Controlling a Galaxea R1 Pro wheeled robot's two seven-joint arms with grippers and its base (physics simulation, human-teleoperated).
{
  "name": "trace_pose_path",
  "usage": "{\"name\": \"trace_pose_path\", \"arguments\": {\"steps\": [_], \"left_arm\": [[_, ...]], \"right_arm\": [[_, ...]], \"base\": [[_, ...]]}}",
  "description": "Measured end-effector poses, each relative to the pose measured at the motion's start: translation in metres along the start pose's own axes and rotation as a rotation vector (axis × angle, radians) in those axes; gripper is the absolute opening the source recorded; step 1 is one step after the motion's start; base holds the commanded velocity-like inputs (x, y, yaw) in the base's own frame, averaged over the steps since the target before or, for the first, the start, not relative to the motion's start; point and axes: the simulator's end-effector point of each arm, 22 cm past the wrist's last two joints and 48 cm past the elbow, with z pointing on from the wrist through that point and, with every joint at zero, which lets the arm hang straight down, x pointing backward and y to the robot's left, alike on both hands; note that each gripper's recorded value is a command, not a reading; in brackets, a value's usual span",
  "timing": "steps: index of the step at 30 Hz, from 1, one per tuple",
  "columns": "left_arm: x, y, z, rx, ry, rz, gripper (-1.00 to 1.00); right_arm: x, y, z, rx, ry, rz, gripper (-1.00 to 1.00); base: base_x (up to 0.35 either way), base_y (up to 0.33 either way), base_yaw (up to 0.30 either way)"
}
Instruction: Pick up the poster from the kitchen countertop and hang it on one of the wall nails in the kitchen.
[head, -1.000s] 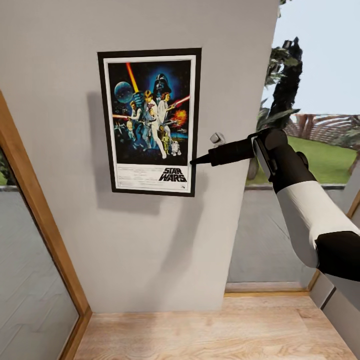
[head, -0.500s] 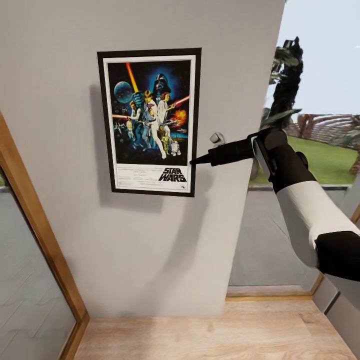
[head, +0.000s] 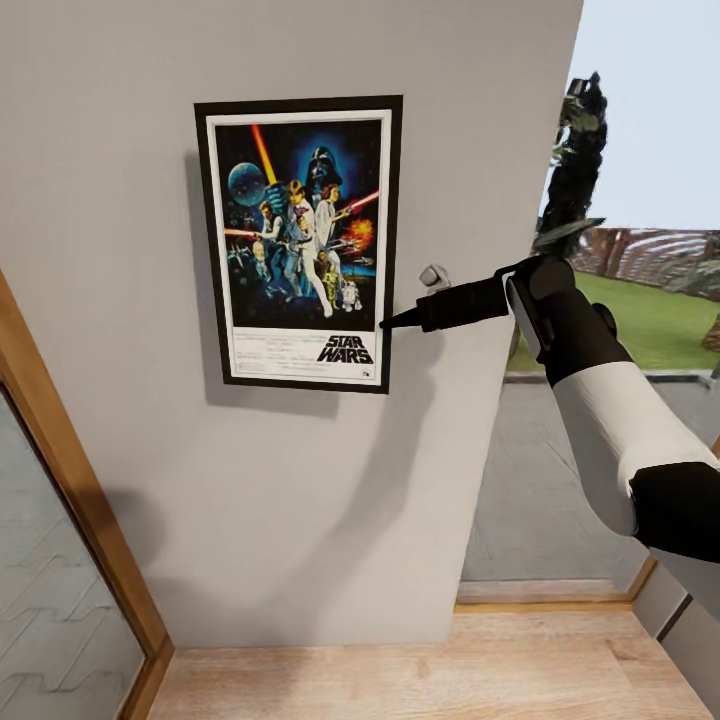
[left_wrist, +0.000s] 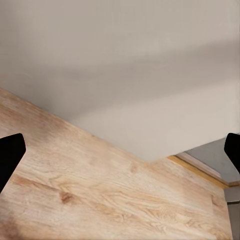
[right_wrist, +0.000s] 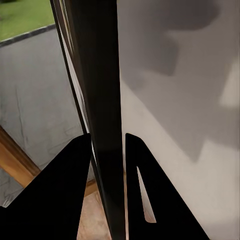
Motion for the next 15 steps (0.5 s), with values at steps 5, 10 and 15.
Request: {"name": "trace_pose_path", "arguments": {"steps": [5,10,15], "left_arm": [[-0.0004,-0.0001,0.0003,0.000,-0.001,0.000,1.00],[-0.0003,-0.0001,0.0002,0.000,-0.001,0.000,1.00],[-0.0002,-0.0002,0.0000,0.000,-0.001,0.000,1.00]], "right_arm": [[0.0001,-0.0001,-0.0001,0.000,0.000,0.000,-1.00],[-0.0002,-0.0001,-0.0005,0.001,0.000,-0.001,-1.00],[0.0000,0.0001,-0.0007,0.001,0.000,-0.001,-1.00]], "base": [[0.001,0.000,0.000],[0.000,0.000,0.000],[0.114,0.000,0.000]]}}
